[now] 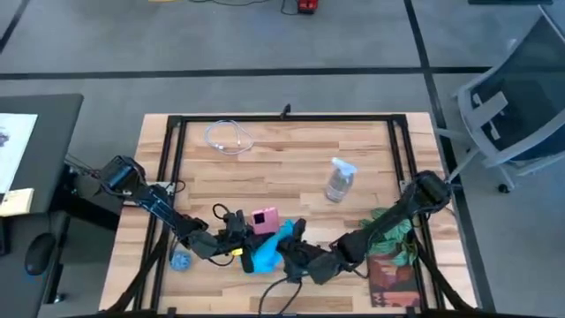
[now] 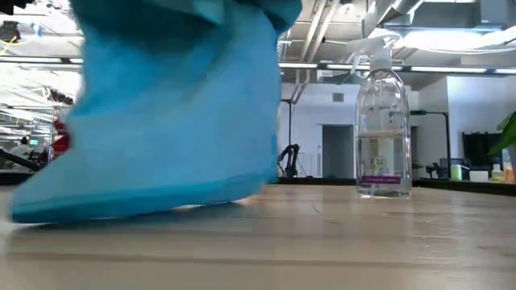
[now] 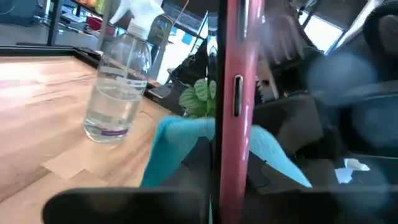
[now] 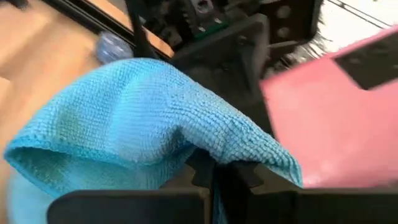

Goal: Apply microfiber cloth
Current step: Wipe the back of the cellphone with a microfiber cloth, then wipe the front of the cellphone with a microfiber cloth

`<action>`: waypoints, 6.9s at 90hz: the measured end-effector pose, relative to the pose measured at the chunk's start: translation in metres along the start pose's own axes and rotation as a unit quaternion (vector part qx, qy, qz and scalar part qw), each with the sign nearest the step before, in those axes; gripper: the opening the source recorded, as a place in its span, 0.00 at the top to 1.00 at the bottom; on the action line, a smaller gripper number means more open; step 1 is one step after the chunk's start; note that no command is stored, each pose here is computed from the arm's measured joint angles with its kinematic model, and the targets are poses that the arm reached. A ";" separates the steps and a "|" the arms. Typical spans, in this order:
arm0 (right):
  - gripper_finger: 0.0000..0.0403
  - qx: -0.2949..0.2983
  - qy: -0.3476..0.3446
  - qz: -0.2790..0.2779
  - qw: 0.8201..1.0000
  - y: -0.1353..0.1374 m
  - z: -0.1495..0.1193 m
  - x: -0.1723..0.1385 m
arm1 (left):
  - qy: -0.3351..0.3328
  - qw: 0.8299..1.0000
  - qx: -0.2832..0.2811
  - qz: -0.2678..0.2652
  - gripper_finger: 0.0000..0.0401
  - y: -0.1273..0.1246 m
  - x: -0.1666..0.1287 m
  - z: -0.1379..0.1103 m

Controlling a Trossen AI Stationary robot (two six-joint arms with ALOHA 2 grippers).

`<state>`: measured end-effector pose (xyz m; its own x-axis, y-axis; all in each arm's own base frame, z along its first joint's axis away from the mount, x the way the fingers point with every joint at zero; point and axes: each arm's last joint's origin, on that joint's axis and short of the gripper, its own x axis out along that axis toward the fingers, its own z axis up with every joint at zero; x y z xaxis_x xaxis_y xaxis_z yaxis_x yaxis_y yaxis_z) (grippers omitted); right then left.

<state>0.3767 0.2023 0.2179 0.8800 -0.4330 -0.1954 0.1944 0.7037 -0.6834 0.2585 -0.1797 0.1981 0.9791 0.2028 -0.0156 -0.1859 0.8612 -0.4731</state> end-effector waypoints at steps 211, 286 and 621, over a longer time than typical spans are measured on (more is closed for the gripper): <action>1.00 -0.058 -0.018 0.014 0.998 -0.046 0.020 0.014 | 0.074 0.996 0.038 0.011 0.99 0.002 0.002 -0.013; 1.00 -0.075 -0.047 -0.028 0.996 -0.054 0.030 0.014 | 0.094 0.994 0.050 0.006 0.99 0.003 0.000 -0.016; 0.27 -0.543 -0.050 0.130 0.828 -0.040 0.032 -0.073 | 0.258 0.957 0.001 -0.135 0.99 -0.004 -0.002 0.029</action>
<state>0.3187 0.2234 0.2816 0.8725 -0.2596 -0.4139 -0.4647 -0.1795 -0.8671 0.2552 -0.1700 0.2253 0.9015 -0.2834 -0.3271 0.0794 0.8512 -0.5188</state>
